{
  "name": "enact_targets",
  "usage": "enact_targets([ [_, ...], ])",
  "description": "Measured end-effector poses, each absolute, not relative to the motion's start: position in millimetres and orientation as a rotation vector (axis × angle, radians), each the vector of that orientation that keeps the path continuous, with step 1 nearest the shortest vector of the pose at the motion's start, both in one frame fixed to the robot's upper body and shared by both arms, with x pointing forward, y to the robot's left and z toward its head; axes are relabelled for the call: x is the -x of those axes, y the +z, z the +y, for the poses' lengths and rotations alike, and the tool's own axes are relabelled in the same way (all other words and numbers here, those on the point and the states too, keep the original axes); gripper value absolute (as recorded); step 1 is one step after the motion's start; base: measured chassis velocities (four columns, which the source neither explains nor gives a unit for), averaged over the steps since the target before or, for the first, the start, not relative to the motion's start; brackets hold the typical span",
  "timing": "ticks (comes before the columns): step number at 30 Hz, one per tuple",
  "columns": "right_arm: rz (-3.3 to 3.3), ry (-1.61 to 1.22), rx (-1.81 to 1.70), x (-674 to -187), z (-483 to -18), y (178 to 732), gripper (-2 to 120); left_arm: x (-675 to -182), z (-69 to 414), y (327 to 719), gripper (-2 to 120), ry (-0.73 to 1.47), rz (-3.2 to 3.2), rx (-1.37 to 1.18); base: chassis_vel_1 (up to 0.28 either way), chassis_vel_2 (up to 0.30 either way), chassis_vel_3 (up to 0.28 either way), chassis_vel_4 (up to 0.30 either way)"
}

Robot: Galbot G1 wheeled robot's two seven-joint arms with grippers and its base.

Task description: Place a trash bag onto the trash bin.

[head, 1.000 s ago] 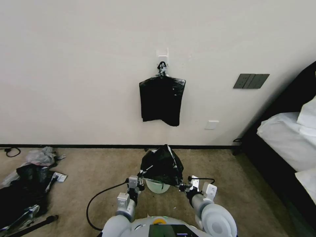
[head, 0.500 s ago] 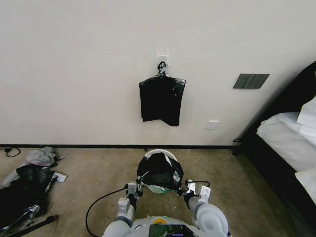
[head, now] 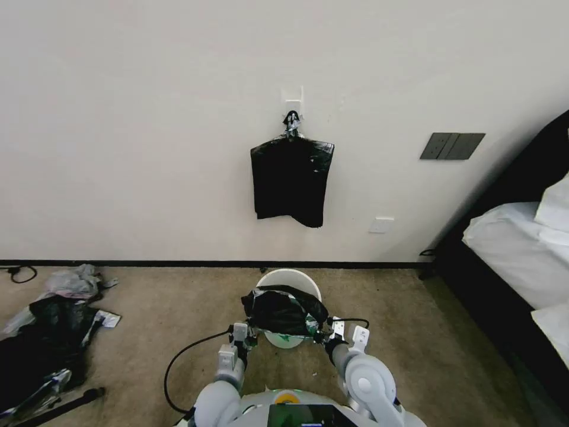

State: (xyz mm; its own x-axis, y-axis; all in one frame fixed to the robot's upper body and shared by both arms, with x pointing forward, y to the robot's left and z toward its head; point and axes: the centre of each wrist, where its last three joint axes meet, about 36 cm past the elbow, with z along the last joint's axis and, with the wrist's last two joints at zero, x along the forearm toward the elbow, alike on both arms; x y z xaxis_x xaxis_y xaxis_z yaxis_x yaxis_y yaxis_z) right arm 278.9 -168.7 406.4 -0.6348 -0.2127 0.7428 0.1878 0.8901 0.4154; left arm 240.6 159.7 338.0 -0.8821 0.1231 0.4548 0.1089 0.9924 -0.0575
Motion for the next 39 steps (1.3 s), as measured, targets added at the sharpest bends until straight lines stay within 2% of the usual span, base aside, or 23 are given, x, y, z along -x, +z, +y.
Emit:
enact_targets([
  [8,-2.185,-0.597,-0.031,-286,-172,385,0,-249,151,328,0,0.069,-2.661,0.18,0.0,0.0,0.0,0.0],
  [10,-2.192,-0.608,-0.03,-289,-174,377,0,-252,148,323,7,0.076,-2.658,0.172,0.0,0.0,0.0,0.0],
  [19,-2.206,-0.614,-0.041,-285,-175,373,0,-248,151,322,14,0.069,-2.652,0.172,0.0,0.0,0.0,0.0],
  [22,-2.218,-0.609,-0.059,-276,-177,384,3,-241,157,327,27,0.051,-2.653,0.178,0.0,0.0,0.0,0.0],
  [23,-2.218,-0.609,-0.059,-276,-177,384,3,-241,157,327,27,0.051,-2.653,0.178,0.0,0.0,0.0,0.0],
  [24,-2.221,-0.605,-0.065,-272,-178,388,10,-239,160,329,32,0.037,-2.655,0.18,0.0,0.0,0.0,0.0],
  [26,-2.223,-0.602,-0.067,-270,-178,390,12,-237,162,330,35,0.028,-2.656,0.18,0.0,0.0,0.0,0.0],
  [29,-2.236,-0.582,-0.081,-258,-181,401,30,-228,172,340,52,-0.005,-2.662,0.185,0.0,0.0,0.0,0.0],
  [30,-2.239,-0.578,-0.087,-255,-182,404,33,-225,175,343,57,-0.012,-2.663,0.187,0.0,0.0,0.0,0.0],
  [31,-2.239,-0.578,-0.087,-255,-182,404,33,-225,175,343,57,-0.012,-2.663,0.187,0.0,0.0,0.0,0.0],
  [33,-2.25,-0.566,-0.109,-247,-182,412,43,-217,178,349,67,-0.019,-2.664,0.192,0.0,0.0,0.0,0.0],
  [34,-2.25,-0.566,-0.109,-247,-182,412,43,-217,178,349,67,-0.019,-2.664,0.192,0.0,0.0,0.0,0.0],
  [36,-2.259,-0.549,-0.126,-239,-183,419,57,-210,181,356,78,-0.023,-2.675,0.197,0.0,0.0,0.0,0.0],
  [39,-2.265,-0.535,-0.135,-233,-183,423,63,-205,182,358,85,-0.028,-2.691,0.198,0.0,0.0,0.0,0.0],
])
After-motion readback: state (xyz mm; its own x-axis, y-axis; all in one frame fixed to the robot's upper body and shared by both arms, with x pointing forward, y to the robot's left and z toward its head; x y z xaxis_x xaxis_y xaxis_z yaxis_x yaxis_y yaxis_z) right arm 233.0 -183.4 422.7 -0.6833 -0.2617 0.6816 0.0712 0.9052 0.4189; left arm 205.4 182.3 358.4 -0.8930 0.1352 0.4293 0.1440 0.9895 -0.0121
